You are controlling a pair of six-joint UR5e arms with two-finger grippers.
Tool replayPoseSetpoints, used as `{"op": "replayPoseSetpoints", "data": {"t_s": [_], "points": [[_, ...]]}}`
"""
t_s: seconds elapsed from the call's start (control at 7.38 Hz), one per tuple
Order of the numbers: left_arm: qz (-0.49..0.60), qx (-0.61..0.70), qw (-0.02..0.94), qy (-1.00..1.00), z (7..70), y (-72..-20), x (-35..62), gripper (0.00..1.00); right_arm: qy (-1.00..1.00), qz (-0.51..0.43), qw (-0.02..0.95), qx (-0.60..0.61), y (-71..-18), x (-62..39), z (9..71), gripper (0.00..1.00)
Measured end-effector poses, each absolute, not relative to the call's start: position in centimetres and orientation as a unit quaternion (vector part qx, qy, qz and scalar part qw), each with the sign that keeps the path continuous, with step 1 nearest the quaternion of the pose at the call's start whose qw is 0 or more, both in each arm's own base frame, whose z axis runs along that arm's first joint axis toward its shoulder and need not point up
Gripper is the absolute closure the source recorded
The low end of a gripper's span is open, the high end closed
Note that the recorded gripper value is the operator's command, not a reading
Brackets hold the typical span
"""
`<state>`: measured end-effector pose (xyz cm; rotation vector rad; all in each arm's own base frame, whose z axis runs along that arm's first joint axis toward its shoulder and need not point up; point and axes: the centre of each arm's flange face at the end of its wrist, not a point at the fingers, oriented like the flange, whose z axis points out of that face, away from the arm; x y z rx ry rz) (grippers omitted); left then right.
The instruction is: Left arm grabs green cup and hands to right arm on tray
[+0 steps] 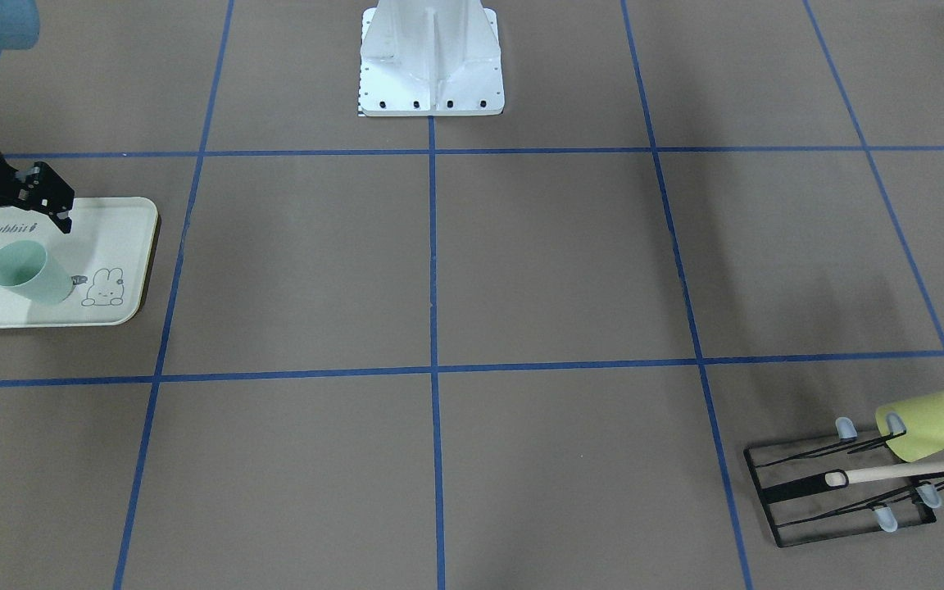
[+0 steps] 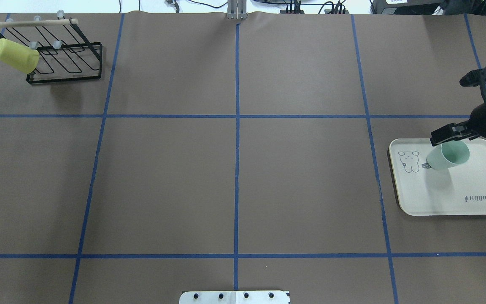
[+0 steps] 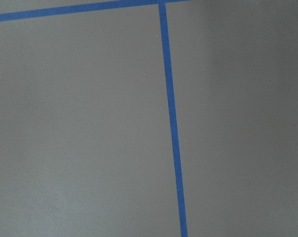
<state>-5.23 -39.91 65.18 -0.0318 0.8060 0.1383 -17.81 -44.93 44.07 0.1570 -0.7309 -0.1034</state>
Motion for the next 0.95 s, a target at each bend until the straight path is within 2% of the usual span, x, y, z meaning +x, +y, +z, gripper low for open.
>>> {"op": "replayPoseSetpoints", "data": {"t_s": [0.41, 0.68, 0.95], "points": [[0.067, -0.015, 0.917, 0.392, 65.2, -39.9, -5.3, 0.00, -0.325, -0.095, 0.937, 0.082, -47.9, -9.4, 46.1, 0.00], [0.067, -0.015, 0.917, 0.392, 65.2, -39.9, -5.3, 0.00, -0.306, -0.127, 0.941, 0.067, -47.3, -1.7, 53.3, 0.00], [0.067, -0.014, 0.917, 0.392, 65.1, -39.8, -5.3, 0.00, -0.301, -0.116, 0.946, 0.031, -43.2, 4.2, 60.7, 0.00]]}}
